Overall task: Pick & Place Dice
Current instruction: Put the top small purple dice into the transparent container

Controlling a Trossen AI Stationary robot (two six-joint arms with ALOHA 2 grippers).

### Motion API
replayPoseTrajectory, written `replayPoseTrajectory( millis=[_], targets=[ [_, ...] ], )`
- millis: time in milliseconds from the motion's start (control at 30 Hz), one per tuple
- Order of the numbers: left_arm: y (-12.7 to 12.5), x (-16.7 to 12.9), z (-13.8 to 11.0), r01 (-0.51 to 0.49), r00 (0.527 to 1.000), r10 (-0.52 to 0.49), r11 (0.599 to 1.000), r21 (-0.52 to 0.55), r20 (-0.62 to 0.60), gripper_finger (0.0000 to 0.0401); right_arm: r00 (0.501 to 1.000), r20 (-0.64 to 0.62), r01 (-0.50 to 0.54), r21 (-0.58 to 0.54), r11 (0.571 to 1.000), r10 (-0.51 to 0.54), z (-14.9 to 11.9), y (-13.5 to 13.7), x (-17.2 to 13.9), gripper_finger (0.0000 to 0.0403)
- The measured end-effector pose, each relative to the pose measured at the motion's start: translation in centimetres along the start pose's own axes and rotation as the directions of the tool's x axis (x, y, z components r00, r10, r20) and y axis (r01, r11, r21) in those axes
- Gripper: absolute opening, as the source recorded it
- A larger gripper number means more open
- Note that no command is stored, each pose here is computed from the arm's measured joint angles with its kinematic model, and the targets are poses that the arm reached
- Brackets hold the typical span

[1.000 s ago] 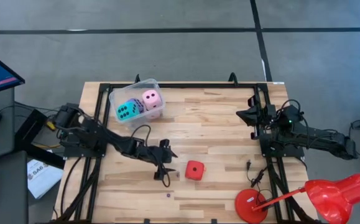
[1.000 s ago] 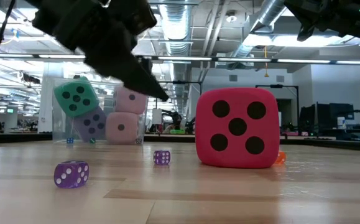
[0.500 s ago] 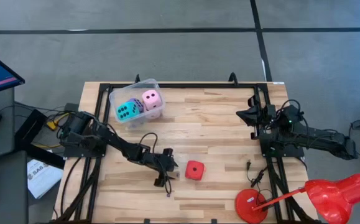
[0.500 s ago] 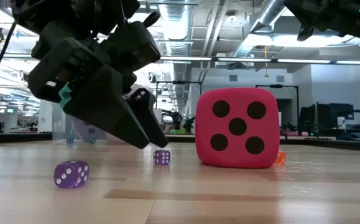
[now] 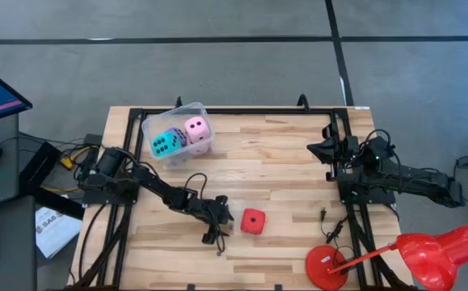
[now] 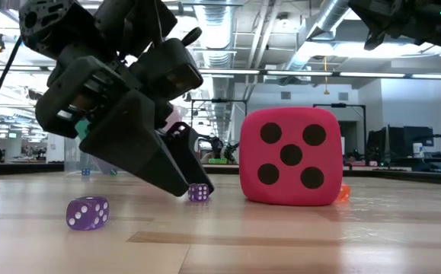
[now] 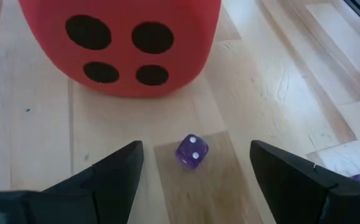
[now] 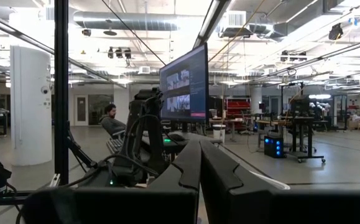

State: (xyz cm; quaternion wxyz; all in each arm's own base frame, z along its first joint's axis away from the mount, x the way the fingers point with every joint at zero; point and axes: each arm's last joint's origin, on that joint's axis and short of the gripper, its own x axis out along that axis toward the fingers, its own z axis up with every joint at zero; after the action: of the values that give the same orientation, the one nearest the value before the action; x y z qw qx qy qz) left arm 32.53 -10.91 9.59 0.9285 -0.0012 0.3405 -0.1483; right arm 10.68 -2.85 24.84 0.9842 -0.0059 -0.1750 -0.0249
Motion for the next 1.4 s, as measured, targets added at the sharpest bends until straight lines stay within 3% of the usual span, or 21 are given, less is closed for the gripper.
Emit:
replayPoseTrajectory(
  millis=[233,900,1400],
  targets=[
    [0.08,0.01,0.01,-0.001,1.000,0.001,1.000,-0.002,0.002,0.0277,1.000,0.000,0.000,0.000,1.000,0.000,0.00,0.00,0.00,0.0000],
    [0.09,0.02,-0.02,-0.001,1.000,0.001,1.000,-0.005,-0.001,0.0108,1.000,0.000,0.000,0.000,1.000,0.000,-0.01,0.00,0.00,0.0000],
    [0.09,0.03,-0.02,-0.001,1.000,0.001,1.000,-0.005,0.000,0.0047,1.000,0.000,0.000,0.001,1.000,0.000,0.00,0.00,0.00,0.0000]
  ],
)
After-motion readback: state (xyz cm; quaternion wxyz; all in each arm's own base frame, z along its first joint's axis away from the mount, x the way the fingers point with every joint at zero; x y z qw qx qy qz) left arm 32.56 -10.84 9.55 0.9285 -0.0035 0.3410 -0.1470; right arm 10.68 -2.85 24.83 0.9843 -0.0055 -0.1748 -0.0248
